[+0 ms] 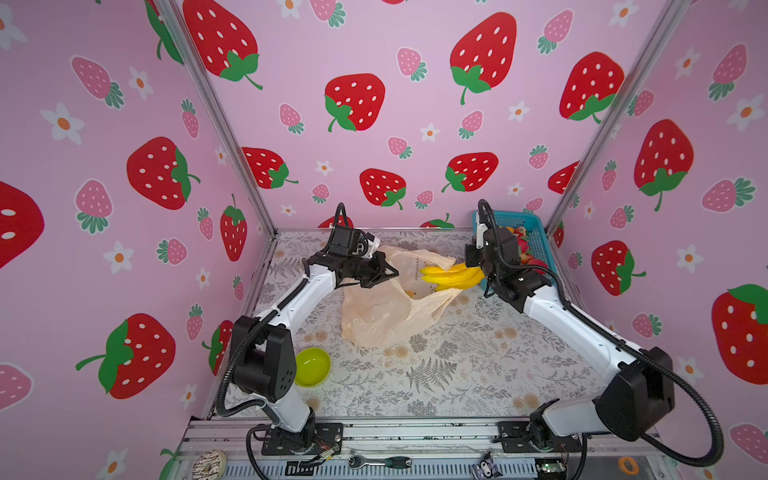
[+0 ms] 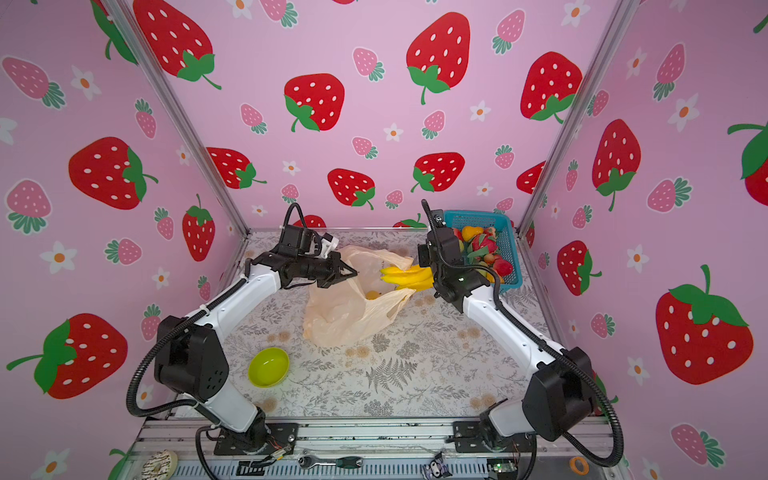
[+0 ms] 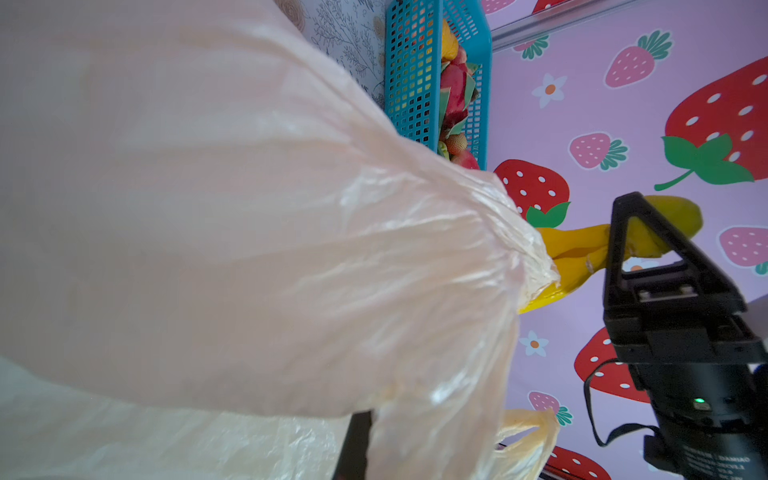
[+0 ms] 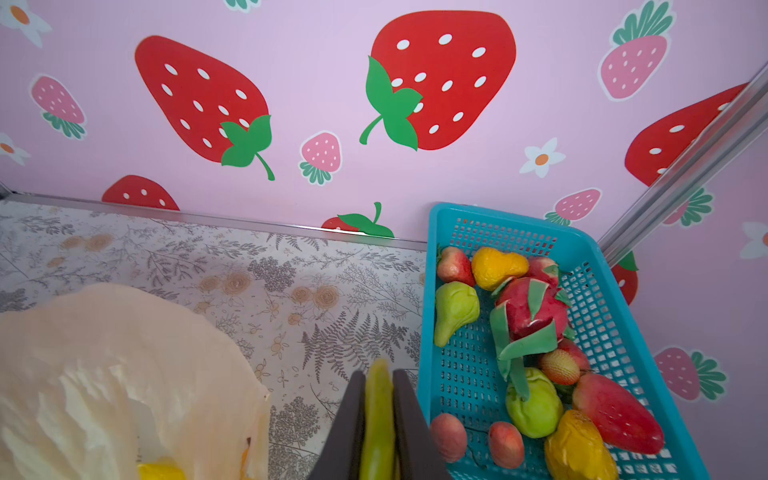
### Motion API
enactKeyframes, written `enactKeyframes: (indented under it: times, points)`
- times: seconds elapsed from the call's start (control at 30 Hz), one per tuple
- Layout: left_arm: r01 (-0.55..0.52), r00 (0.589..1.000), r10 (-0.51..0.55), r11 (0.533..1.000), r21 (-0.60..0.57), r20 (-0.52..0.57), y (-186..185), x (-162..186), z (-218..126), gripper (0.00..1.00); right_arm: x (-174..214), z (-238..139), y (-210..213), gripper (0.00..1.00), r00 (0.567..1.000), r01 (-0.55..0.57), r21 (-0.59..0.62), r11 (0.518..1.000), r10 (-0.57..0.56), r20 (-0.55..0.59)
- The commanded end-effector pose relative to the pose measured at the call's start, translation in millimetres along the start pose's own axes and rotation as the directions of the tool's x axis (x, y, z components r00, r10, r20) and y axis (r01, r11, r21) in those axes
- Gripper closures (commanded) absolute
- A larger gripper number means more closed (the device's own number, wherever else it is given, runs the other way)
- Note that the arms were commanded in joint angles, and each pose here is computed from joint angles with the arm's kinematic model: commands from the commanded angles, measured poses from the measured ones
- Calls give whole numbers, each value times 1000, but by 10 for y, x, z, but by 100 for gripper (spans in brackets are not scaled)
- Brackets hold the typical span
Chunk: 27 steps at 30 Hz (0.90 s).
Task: Place the fake fruits into the plastic bag and tie a complex knot
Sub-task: 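Carry the bananas with the right gripper toward the bag held by the left gripper, then lower the bananas into the bag opening with the right gripper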
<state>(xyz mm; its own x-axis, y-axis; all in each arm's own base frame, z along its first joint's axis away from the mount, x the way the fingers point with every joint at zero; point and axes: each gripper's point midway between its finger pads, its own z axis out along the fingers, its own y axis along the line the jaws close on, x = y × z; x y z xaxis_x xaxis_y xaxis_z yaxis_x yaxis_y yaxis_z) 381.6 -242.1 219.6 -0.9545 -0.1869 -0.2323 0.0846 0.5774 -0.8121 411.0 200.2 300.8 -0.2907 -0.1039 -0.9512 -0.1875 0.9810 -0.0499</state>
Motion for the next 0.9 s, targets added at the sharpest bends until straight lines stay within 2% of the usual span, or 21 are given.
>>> enactKeyframes:
  times: [0.0,0.1,0.4,0.57,0.77,0.87]
  points:
    - [17,1000,-17,999,42,-9,-124,40,5,100,-61,-64,87,100,986,-146,-57,988,150,72]
    - [41,999,-41,995,87,-9,-215,72,37,100,-8,-77,169,100,969,-217,-107,970,227,95]
    - [119,993,-119,977,176,-14,-429,106,141,100,316,-104,372,100,926,-340,-223,914,366,89]
    - [164,986,-165,971,172,-10,-428,196,270,100,547,-95,419,100,887,-433,-260,863,459,47]
    - [215,976,-219,957,193,-2,-441,209,415,100,631,-132,375,100,843,-505,-267,821,535,51]
    - [205,978,-208,957,206,-8,-522,206,443,100,677,-87,413,100,830,-529,-274,803,557,32]
